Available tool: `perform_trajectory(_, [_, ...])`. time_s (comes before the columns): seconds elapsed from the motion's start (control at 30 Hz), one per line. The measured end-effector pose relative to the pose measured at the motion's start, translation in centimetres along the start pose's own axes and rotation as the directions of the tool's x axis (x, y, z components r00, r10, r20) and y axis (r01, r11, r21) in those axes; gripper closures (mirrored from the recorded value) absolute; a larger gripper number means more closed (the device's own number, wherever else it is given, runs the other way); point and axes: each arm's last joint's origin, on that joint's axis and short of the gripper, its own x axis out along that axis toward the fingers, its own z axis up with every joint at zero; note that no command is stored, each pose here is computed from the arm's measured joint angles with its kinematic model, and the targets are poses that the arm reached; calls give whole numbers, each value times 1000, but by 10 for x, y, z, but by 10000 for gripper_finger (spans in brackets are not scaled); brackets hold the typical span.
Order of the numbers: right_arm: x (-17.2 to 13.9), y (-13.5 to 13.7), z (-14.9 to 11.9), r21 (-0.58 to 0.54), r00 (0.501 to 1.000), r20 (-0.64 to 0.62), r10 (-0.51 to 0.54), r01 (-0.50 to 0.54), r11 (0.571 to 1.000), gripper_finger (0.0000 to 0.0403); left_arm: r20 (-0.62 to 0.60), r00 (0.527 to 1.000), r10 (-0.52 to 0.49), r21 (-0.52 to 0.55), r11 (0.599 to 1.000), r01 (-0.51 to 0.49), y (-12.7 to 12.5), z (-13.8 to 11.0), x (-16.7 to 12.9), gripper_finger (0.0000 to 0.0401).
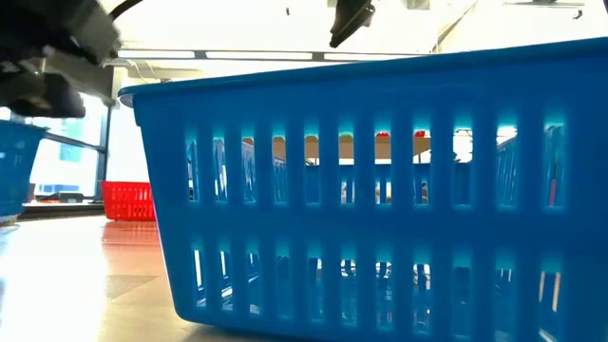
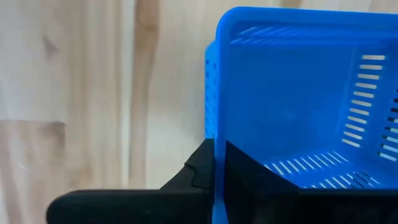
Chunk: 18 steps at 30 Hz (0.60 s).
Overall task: Stack baskets on shelf by color
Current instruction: Stack the left blue bin on top of the other blue bin on the shelf
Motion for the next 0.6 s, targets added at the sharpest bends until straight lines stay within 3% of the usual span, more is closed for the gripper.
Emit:
perform_trajectory(0.33, [-1,17,0,19,1000,10,24,-24,1000,257,162,983,81,-108,992,-64,28,11,-48,399])
perform_trajectory(0.6, [-2,28,5,142,997,59,42,-50,989,257,328,910,253,-248,953,-175,53,22,-87,400])
